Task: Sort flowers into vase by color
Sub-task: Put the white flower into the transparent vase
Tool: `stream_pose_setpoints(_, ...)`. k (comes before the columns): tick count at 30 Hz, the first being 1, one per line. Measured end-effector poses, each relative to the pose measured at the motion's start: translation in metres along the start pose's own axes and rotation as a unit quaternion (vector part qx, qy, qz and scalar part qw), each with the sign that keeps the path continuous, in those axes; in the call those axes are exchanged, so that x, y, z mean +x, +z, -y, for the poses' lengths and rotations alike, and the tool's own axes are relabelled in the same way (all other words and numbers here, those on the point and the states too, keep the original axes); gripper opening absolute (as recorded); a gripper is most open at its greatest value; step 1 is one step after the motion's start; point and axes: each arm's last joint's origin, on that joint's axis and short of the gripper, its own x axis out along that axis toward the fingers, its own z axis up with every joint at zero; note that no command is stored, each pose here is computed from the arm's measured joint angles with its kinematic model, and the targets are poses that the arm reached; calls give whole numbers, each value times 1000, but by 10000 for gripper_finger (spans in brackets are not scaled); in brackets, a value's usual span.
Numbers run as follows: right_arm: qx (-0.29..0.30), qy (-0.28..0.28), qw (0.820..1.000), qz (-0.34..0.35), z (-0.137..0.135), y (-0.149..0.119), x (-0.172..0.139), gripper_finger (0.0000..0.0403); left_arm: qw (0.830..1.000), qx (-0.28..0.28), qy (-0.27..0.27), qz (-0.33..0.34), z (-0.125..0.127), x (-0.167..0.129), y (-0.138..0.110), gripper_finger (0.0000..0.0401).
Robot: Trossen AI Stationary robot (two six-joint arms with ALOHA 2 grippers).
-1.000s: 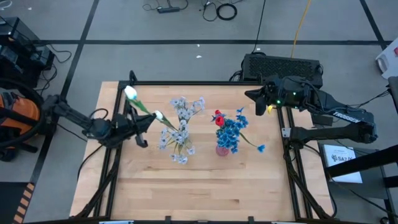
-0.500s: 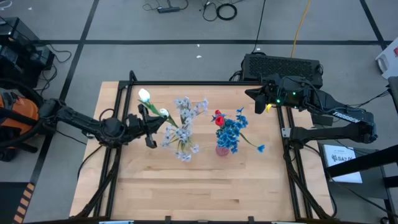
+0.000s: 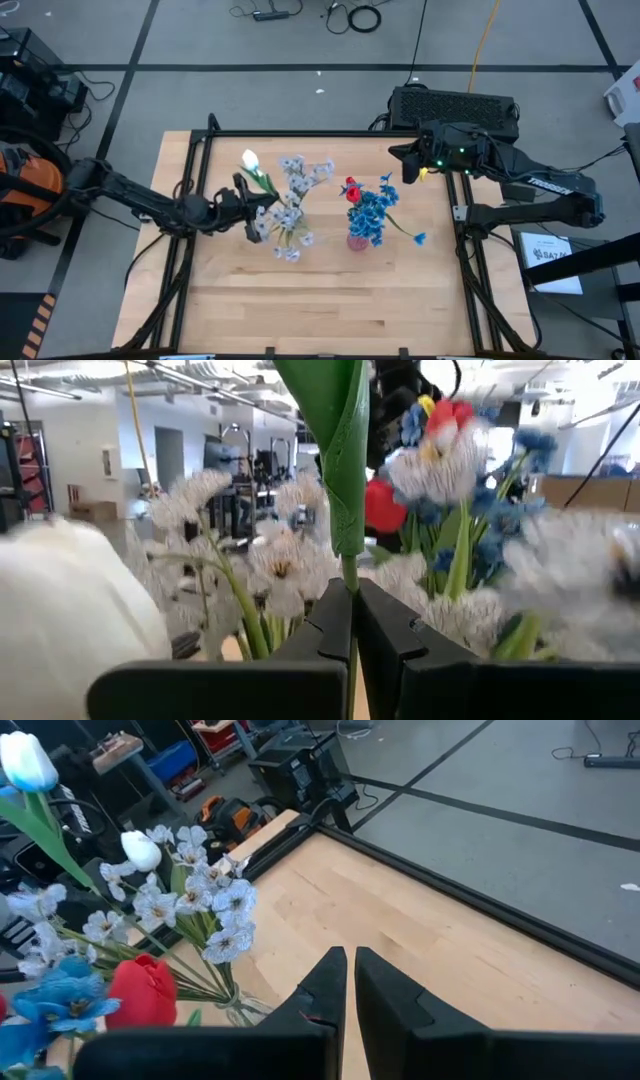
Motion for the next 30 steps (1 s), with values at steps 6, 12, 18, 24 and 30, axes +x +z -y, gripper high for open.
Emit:
stream_pose_setpoints(6, -2, -6, 1000, -11, 0, -2, 8, 18, 1000, 11, -2, -29, 4, 5, -14, 8)
stream_pose_setpoints(12, 0, 3, 1000, 3, -2, 1, 8, 18, 998, -12, 14, -61, 3, 12, -31, 8)
stream_pose_setpoints(18, -2, 6, 1000, 4, -2, 1, 8, 18, 995, -22, 27, -90, 2, 17, -46, 8)
stream_pose_setpoints(24, -10, 6, 1000, 4, -2, 1, 9, 18, 991, -38, 39, -123, 2, 21, -64, 11)
stream_pose_setpoints(30, -14, 7, 1000, 2, -2, 1, 9, 18, 991, -36, 39, -126, 4, 23, -67, 12)
